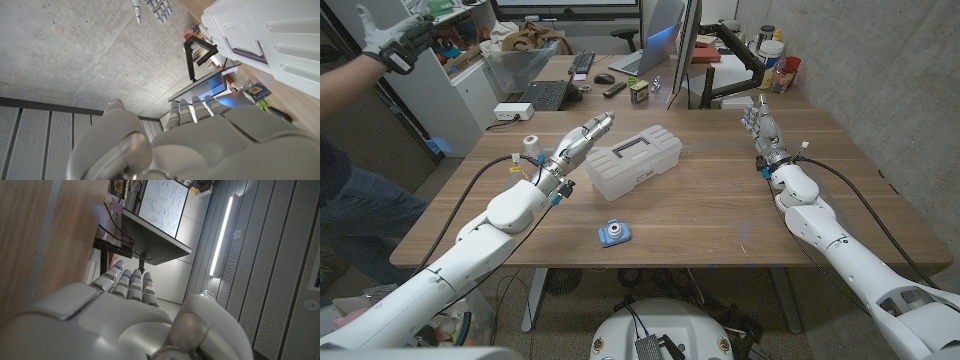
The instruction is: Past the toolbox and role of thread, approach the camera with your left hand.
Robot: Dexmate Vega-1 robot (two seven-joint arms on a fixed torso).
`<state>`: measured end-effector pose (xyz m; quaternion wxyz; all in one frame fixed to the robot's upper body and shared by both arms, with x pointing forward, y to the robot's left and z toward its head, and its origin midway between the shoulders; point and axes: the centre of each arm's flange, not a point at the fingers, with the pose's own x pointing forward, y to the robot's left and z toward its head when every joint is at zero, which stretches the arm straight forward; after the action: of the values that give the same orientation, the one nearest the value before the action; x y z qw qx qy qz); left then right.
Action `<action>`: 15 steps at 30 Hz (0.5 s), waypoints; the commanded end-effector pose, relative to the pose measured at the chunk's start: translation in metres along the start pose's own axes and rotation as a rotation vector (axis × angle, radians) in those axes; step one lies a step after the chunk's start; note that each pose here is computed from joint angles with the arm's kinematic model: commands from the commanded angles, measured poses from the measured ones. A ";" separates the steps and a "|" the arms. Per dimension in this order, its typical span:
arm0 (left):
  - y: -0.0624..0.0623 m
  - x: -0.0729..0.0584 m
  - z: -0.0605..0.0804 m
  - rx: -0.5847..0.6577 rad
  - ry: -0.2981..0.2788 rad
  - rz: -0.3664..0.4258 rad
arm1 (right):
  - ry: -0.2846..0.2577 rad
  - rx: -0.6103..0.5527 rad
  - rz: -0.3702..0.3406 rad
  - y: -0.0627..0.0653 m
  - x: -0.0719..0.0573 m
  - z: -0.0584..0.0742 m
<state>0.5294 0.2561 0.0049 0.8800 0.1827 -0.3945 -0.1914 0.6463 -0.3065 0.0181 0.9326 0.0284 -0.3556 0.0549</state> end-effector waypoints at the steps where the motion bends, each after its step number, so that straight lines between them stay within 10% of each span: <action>1: -0.004 -0.002 0.001 0.018 0.018 -0.031 | -0.003 -0.004 0.002 -0.001 0.000 0.001; 15: -0.008 -0.001 0.007 0.077 0.052 -0.092 | 0.014 -0.010 0.003 -0.004 -0.008 -0.003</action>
<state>0.5258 0.2530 0.0027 0.8780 0.2114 -0.3793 -0.2012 0.6438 -0.3085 0.0163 0.9328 0.0245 -0.3554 0.0548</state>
